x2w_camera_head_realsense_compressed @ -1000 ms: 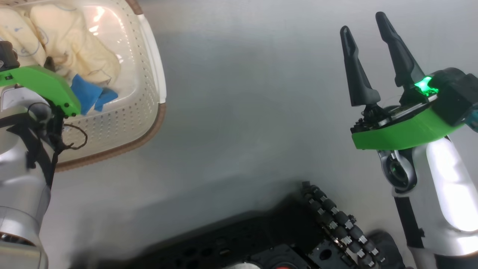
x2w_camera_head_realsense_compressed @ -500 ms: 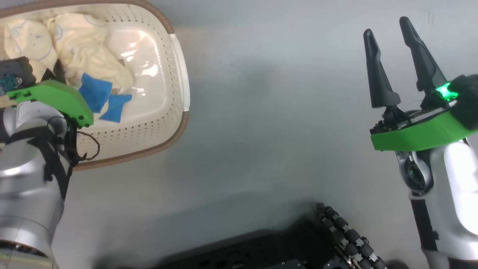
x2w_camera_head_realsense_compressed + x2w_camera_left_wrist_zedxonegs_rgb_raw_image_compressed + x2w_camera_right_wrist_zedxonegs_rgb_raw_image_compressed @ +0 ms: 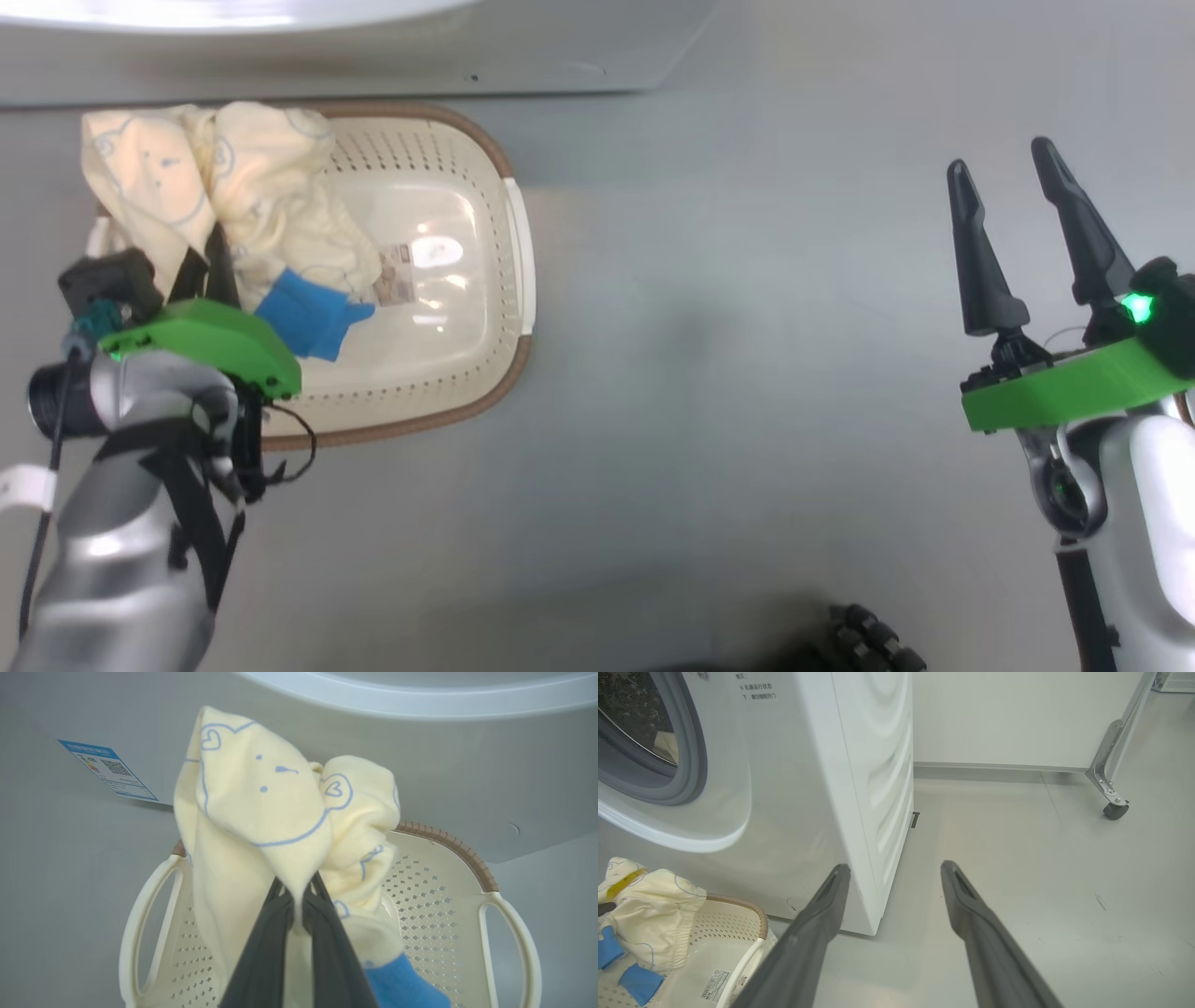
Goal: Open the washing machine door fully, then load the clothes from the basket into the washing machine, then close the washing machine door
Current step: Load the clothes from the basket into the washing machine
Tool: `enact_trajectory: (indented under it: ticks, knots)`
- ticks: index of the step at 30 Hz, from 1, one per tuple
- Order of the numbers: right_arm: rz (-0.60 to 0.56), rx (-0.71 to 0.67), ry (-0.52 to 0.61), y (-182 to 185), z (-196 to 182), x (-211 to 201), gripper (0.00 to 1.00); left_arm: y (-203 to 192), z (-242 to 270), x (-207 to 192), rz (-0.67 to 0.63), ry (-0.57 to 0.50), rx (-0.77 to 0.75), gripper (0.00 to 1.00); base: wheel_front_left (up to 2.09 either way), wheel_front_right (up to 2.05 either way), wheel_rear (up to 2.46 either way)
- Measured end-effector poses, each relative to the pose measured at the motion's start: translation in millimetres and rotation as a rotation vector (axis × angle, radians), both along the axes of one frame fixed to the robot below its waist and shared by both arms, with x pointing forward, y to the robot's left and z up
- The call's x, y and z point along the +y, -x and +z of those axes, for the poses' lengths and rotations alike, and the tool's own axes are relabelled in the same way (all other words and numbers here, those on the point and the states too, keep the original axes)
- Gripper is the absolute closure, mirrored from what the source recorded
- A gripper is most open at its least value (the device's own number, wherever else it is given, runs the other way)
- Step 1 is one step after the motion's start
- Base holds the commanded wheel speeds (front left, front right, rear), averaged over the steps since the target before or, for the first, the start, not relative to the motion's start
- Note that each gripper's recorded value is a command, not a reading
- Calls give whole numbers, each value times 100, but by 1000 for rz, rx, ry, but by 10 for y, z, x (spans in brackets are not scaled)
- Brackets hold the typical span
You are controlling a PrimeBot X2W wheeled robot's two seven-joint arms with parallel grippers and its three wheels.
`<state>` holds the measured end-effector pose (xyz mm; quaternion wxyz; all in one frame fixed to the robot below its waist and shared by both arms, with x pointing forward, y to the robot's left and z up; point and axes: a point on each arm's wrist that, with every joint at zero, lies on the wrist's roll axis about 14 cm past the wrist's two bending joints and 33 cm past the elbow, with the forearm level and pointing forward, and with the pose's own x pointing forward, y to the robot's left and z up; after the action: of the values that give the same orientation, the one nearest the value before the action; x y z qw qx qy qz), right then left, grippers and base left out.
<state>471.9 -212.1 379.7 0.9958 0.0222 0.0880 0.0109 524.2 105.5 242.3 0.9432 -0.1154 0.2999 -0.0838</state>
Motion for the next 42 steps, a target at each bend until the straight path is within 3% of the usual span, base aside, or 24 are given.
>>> enact_trajectory:
  ticks: [9, 24, 42]
  knots:
    - [8, -49, -3, 185, 331, 50, 0, 170, 741, 137, 28, -33, -177, 100, 0, 0, 0]
    - [19, -110, -3, 614, 841, 111, 0, 781, 1775, 360, 77, -70, -406, 100, 0, 0, 0]
    - [10, -162, -25, 1180, 1185, 207, 0, 1430, 2321, 414, 59, -91, -507, 100, 0, 0, 0]
